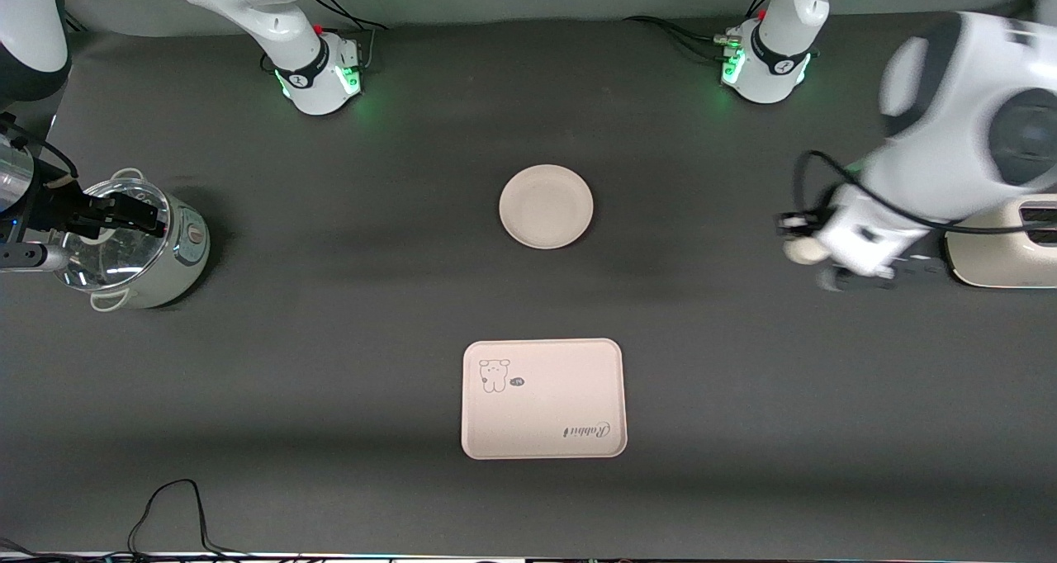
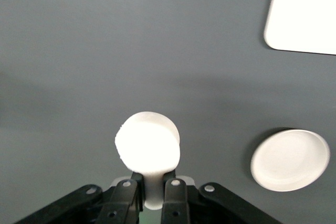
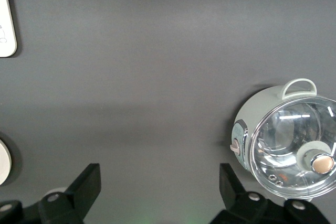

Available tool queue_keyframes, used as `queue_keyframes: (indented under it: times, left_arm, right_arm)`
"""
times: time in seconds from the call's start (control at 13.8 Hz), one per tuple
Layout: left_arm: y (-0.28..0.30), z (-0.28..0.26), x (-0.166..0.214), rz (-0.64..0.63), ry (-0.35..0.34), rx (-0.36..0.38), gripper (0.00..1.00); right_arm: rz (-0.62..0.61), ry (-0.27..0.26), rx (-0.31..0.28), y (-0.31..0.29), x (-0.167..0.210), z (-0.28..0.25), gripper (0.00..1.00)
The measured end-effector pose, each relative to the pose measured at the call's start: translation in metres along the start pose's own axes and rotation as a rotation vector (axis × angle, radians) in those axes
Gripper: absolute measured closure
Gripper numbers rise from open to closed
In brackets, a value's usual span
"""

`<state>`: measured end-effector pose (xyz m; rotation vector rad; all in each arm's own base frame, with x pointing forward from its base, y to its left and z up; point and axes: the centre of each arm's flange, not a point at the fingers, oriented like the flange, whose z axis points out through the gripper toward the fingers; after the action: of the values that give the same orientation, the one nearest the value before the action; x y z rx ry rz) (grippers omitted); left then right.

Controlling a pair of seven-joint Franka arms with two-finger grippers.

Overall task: Place bun in plate and plate on tray
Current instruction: 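Carry the bun with the left gripper onto the white plate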

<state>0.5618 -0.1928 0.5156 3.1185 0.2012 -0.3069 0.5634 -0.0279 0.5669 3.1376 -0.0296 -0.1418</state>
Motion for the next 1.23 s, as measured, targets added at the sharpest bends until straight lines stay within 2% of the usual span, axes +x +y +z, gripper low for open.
queue_keyframes:
  times: [0.29, 0.72, 0.94, 1.23]
  left_arm:
    - [0.111, 0.028, -0.056, -0.046, 0.023, 0.003, 0.84]
    - [0.212, 0.112, -0.137, -0.092, 0.047, 0.007, 0.85]
    - [0.253, 0.176, -0.177, -0.133, 0.077, -0.023, 0.83]
    - [0.280, 0.273, -0.209, -0.219, 0.098, -0.066, 0.83]
  right_arm:
    - [0.000, 0.000, 0.000, 0.000, 0.000, 0.000, 0.00]
    - [0.000, 0.000, 0.000, 0.000, 0.000, 0.000, 0.00]
    - [0.000, 0.000, 0.000, 0.000, 0.000, 0.000, 0.00]
    - [0.000, -0.001, 0.000, 0.000, 0.000, 0.000, 0.00]
